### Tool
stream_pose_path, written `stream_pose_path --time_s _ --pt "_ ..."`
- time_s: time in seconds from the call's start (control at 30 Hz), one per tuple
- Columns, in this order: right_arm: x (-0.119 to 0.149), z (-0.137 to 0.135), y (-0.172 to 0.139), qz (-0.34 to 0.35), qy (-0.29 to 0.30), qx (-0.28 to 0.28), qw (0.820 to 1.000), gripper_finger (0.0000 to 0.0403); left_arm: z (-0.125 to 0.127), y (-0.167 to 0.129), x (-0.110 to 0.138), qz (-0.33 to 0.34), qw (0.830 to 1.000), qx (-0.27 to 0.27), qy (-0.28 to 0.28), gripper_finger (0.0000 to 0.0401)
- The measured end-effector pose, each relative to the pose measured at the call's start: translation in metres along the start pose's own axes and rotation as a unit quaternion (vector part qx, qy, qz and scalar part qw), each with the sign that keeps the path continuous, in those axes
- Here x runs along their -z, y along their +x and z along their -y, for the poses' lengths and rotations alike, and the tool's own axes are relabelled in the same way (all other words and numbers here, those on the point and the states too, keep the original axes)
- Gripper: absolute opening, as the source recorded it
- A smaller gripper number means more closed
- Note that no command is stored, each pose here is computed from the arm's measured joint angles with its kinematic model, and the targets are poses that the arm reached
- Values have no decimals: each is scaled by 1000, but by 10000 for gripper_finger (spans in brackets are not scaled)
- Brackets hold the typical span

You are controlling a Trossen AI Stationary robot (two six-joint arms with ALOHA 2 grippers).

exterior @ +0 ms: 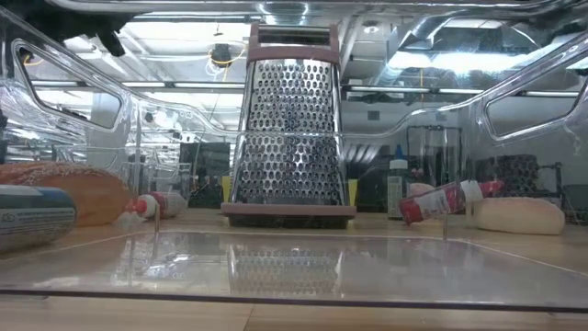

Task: Pick & Place Food Item
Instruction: Put the red food coloring bottle into the bottom transparent bin

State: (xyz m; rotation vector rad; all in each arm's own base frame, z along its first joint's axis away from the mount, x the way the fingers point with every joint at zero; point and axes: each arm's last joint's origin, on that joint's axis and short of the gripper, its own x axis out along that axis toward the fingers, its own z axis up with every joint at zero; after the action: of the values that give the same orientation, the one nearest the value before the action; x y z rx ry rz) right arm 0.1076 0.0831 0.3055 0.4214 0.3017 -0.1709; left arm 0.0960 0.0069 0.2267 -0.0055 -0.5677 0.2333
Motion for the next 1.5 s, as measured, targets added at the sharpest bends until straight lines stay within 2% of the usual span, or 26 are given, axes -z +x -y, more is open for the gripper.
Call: stream_pose_path --time_s 0.17,0.3,0.37,0.7,1.03,1.2,1.5 --pt "8 22 1 -72 52 83 993 249 2 13 9 -67 997 -13 27 12" --pt "11 34 1 -100 72 128 984 249 0 25 10 -108 987 -98 64 12" --pt "11 34 2 -111 73 129 983 249 0 32 9 -131 981 -113 92 12" --pt "14 31 11 -133 56 142 979 249 11 73 -15 -211 961 -80 162 12" --pt "9 42 21 -141 85 184 969 249 25 79 -32 -157 980 -13 123 47" --pt "6 39 26 -140 44 166 975 249 31 78 -32 -151 981 48 110 60" --pt "-3 23 32 -93 -2 95 991 249 31 78 -30 -158 981 53 101 67"
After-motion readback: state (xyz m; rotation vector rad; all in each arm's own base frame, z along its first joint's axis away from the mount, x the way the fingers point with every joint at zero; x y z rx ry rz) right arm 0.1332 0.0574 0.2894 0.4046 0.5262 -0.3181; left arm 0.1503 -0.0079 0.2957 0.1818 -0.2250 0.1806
